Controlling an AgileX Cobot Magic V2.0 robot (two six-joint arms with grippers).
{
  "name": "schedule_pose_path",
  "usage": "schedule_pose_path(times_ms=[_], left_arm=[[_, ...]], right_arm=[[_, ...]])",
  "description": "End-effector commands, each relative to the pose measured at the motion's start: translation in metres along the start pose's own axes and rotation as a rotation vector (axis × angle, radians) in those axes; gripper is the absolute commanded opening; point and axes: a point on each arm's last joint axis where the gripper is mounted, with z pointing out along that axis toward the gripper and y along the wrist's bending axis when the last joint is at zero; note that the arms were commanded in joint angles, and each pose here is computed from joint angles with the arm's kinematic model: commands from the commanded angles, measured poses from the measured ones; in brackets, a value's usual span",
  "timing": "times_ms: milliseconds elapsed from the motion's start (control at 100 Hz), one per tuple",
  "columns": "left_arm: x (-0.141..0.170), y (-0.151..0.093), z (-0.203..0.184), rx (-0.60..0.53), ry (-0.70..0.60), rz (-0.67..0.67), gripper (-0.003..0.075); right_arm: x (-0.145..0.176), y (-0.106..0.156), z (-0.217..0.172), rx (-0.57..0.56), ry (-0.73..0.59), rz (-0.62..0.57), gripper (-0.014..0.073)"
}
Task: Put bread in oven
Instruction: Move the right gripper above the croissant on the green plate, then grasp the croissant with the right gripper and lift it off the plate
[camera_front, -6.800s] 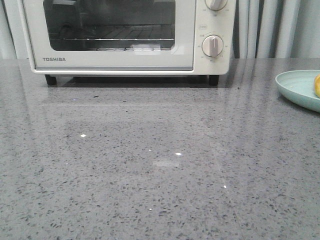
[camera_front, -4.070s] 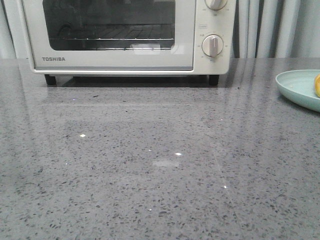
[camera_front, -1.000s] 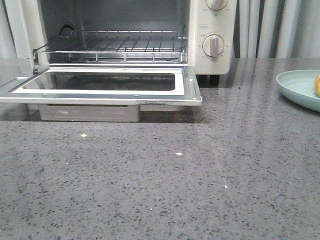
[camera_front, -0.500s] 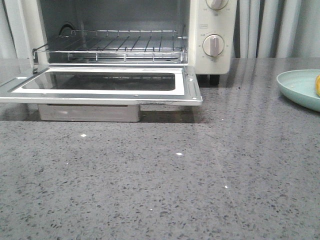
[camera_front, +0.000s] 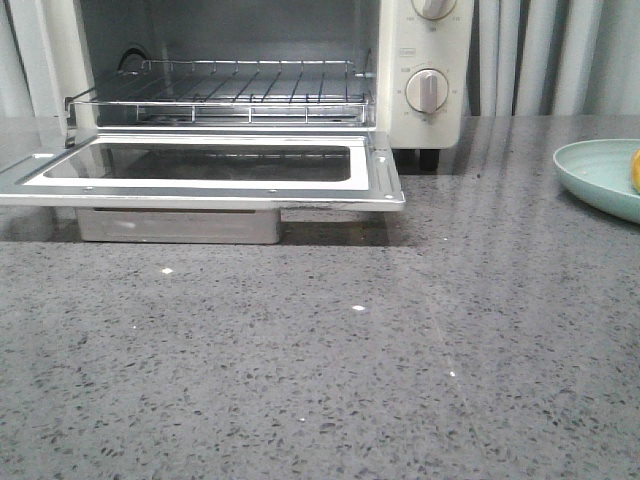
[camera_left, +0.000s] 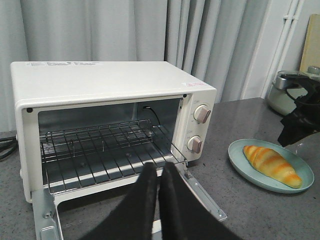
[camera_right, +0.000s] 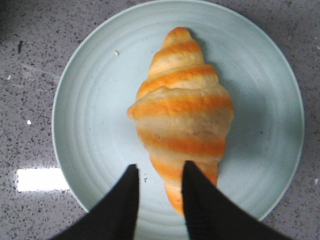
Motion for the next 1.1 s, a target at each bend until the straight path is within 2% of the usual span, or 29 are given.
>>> schedule_pose_path(times_ms=[0, 250, 600, 890, 1090], left_arm=[[-0.015, -0.002, -0.003, 0.016, -0.091, -0.002, -0.0021], [-0.015, -0.002, -0.003, 0.016, -0.091, -0.002, -0.0022], [-0.015, -0.002, -0.003, 0.016, -0.091, -0.002, -0.0021], [-0.015, -0.002, -0.003, 0.016, -0.091, -0.002, -0.0021], [-0.015, -0.002, -0.003, 0.012, -0.092, 0.006, -0.0022]], right_arm=[[-0.009, -0.003, -0.014, 0.012, -0.096, -0.006, 0.0325], [-0.015, -0.009, 0.0, 0.072, -0.092, -0.036, 0.033], [-0.021, -0.01, 0.022, 0.07, -0.054, -0.035, 0.0332], [-0.022, -0.012, 0.053, 0.069, 0.035, -0.033, 0.0329], [-0.022, -0.012, 0.055, 0.069, 0.044, -0.033, 0.0308]])
